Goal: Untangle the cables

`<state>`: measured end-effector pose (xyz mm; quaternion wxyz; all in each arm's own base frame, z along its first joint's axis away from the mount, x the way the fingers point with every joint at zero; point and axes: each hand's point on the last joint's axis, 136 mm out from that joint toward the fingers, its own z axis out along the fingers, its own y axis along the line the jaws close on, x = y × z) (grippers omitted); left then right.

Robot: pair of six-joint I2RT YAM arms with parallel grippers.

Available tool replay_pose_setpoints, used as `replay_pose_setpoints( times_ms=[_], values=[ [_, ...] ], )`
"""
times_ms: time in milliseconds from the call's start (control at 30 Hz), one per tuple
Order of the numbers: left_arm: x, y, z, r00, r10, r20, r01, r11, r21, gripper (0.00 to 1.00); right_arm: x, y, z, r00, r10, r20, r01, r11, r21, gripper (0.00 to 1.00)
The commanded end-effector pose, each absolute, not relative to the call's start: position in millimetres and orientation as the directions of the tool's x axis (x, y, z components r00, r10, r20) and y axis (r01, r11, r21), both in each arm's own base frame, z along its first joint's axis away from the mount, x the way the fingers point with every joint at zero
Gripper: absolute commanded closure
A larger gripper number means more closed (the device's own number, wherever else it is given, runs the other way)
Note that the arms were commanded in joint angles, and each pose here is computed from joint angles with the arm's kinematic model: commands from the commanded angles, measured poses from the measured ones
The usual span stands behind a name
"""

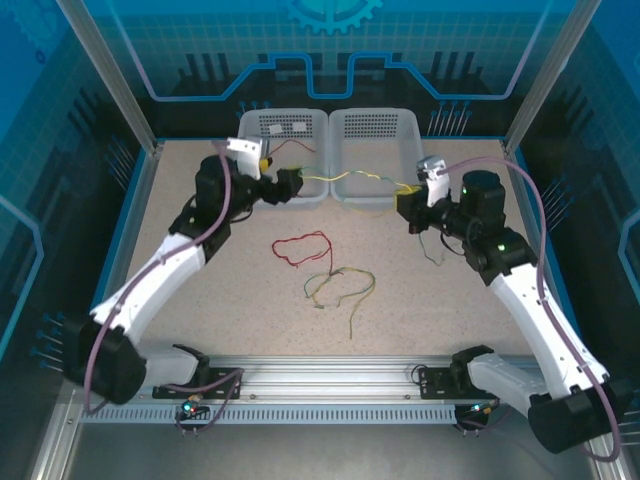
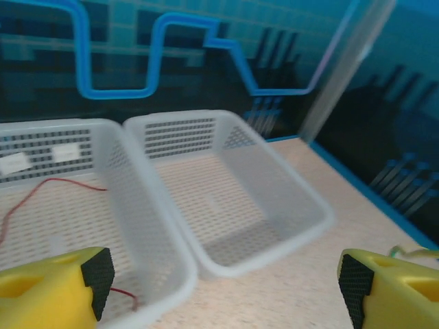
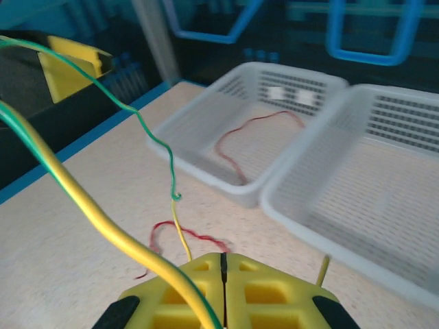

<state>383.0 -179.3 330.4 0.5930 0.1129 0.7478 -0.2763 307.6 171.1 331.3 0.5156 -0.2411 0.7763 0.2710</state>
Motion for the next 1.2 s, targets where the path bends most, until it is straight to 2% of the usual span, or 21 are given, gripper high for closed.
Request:
replay_pose_setpoints(
  times_ms=[0,133,267,633,767,800,900,933,967,1033,1100,1167],
  values=[
    [338.2,-196.1,372.7,-0.100,-0.204,-0.974,0.663,0.716,-0.218,0.12,291.2,204.6,345.4,-0.320,-0.181,-0.930,-0.794,0.587,0.159,1.00],
    [289.5,-200.1,387.9,0.041,-0.114,-0.993,0.725,0.687,-0.048,0.12,297.3,220.6,342.5,-0.337,-0.247,-0.909,-0.808,0.571,0.144,1.00],
    [266.7,-198.9,395.3,0.117,-0.066,-0.991,0.751,0.659,0.045,0.11,308.3,224.5,342.1,-0.354,-0.227,-0.907,-0.791,0.590,0.161,1.00],
    [255.8,-230.4,393.5,0.214,0.104,-0.971,0.800,0.551,0.235,0.11,305.7,238.6,323.7,-0.391,-0.318,-0.864,-0.802,0.577,0.151,1.00],
    [272.6,-239.9,392.0,0.215,0.171,-0.962,0.770,0.576,0.274,0.11,295.7,250.3,321.3,-0.352,-0.374,-0.858,-0.839,0.532,0.113,1.00],
    [276.3,-241.5,391.8,0.217,0.177,-0.960,0.764,0.582,0.280,0.15,293.7,253.3,319.2,-0.347,-0.391,-0.853,-0.846,0.523,0.104,1.00],
    [284.4,-246.2,387.6,0.208,0.194,-0.959,0.764,0.579,0.283,0.54,288.1,260.1,318.7,-0.334,-0.409,-0.850,-0.864,0.493,0.102,1.00],
    [288.1,-246.8,385.6,0.200,0.196,-0.960,0.762,0.585,0.278,0.62,286.2,261.8,319.5,-0.329,-0.410,-0.851,-0.869,0.485,0.103,1.00],
    [291.0,-247.7,382.8,0.198,0.201,-0.959,0.758,0.589,0.280,0.63,284.8,262.7,320.5,-0.325,-0.409,-0.852,-0.872,0.479,0.103,1.00],
    [298.6,-248.1,375.1,0.181,0.219,-0.959,0.749,0.601,0.278,0.72,281.1,263.7,325.2,-0.309,-0.402,-0.862,-0.880,0.465,0.098,1.00],
    [305.2,-248.6,367.4,0.154,0.239,-0.959,0.744,0.610,0.271,0.72,276.7,264.4,329.8,-0.287,-0.396,-0.872,-0.890,0.446,0.090,1.00],
    [312.8,-248.1,360.4,0.137,0.254,-0.957,0.731,0.626,0.271,0.88,271.9,264.6,334.4,-0.274,-0.390,-0.879,-0.898,0.432,0.088,1.00]
  ],
)
